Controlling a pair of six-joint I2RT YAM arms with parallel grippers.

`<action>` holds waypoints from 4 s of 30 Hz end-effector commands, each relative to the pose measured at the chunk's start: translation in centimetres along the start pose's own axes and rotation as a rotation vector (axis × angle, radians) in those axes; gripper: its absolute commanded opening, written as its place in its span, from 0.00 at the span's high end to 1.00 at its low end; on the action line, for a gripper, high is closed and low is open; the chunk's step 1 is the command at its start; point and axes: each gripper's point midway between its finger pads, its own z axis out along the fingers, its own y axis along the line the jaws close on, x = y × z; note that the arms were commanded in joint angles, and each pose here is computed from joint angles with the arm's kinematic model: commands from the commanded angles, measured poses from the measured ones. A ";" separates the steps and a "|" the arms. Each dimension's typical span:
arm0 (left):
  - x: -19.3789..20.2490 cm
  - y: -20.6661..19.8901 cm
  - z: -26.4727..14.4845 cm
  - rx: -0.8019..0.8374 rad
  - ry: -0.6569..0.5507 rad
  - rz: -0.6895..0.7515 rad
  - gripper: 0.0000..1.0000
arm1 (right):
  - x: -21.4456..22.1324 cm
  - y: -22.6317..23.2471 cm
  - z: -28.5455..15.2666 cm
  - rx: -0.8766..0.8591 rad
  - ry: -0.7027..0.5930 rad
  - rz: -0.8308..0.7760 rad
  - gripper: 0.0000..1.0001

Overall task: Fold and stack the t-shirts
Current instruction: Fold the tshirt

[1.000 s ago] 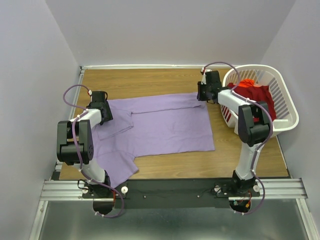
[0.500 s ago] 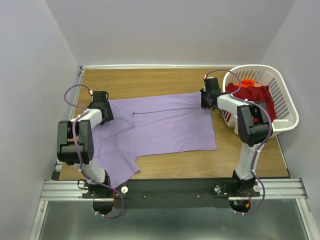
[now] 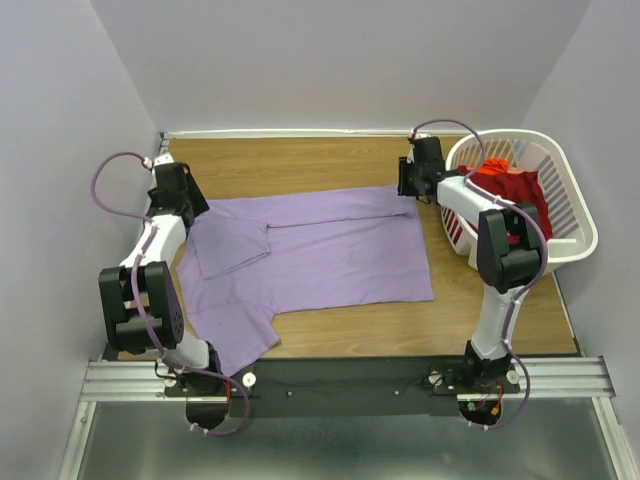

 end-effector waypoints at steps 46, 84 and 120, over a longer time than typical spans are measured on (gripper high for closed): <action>-10.5 -4.8 4.6 0.128 -0.087 -0.144 0.37 | -8.9 1.2 2.8 -0.270 -0.112 0.113 0.47; 6.3 -7.9 7.2 0.128 0.229 0.045 0.37 | 2.2 3.7 5.6 -0.273 0.125 0.116 0.46; 2.0 0.6 -2.0 -0.023 0.067 -0.039 0.28 | 4.3 5.2 -7.8 -0.334 0.166 0.058 0.39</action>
